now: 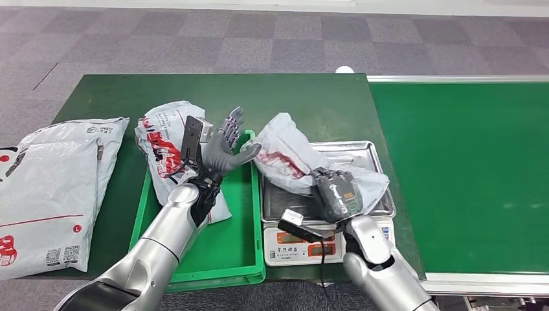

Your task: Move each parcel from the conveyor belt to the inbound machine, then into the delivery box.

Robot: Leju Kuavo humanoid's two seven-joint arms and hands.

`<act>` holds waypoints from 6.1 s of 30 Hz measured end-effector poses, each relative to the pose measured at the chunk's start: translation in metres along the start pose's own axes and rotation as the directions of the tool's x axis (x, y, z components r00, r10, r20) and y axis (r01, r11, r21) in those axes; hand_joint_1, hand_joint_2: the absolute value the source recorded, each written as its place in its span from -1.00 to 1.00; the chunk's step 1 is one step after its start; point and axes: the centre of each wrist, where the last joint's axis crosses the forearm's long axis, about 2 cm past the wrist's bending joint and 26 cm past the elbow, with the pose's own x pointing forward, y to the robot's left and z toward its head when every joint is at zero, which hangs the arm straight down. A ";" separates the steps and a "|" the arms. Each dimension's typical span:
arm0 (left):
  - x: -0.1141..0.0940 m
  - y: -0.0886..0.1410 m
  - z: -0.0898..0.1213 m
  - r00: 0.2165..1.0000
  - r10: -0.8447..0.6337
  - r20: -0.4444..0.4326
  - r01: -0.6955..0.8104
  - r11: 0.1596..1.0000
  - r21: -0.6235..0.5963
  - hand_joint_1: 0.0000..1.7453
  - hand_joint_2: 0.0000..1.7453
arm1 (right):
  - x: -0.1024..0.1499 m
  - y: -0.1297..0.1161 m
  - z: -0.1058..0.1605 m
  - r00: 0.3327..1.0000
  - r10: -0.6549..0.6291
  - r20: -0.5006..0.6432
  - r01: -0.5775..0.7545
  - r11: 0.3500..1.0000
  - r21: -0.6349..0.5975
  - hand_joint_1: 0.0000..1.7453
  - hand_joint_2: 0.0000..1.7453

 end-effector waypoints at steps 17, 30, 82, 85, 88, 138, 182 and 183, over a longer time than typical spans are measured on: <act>0.003 -0.001 -0.001 1.000 0.000 0.012 0.000 1.000 -0.007 -1.00 1.00 | 0.046 0.005 0.009 0.996 -0.045 0.073 0.041 0.998 0.054 -1.00 1.00; 0.003 -0.003 -0.002 1.000 -0.005 0.011 0.005 1.000 -0.015 -1.00 1.00 | 0.046 0.002 0.007 0.998 -0.045 0.036 0.043 0.998 0.043 -1.00 1.00; 0.016 -0.048 -0.026 0.402 -0.867 0.294 0.834 0.214 -0.509 -1.00 1.00 | -0.195 -0.048 -0.036 0.314 -0.922 -0.228 0.903 0.364 -0.227 -1.00 1.00; 0.023 -0.068 -0.035 0.383 -0.855 0.350 0.812 0.131 -0.568 -0.99 1.00 | -0.200 -0.045 -0.023 0.308 -0.921 -0.241 0.900 0.363 -0.240 -1.00 1.00; 0.027 -0.086 -0.040 0.339 -0.845 0.414 0.781 0.008 -0.624 0.12 1.00 | -0.201 -0.040 -0.010 0.301 -0.918 -0.257 0.900 0.363 -0.242 -1.00 1.00; 0.043 -0.134 -0.053 0.266 -0.841 0.471 0.824 -0.054 -0.563 -1.00 1.00 | -0.171 -0.029 0.028 0.264 -0.950 -0.165 0.916 0.300 -0.266 -1.00 1.00; -0.003 -0.142 -0.024 -0.003 -0.815 0.580 0.595 -0.467 -0.653 1.00 1.00 | -0.171 -0.040 0.021 0.265 -0.958 -0.108 0.926 0.284 -0.250 -1.00 1.00; 0.000 -0.142 -0.026 0.035 -0.806 0.591 0.565 -0.472 -0.677 1.00 1.00 | -0.171 -0.041 0.018 0.265 -0.959 -0.104 0.926 0.283 -0.250 -1.00 1.00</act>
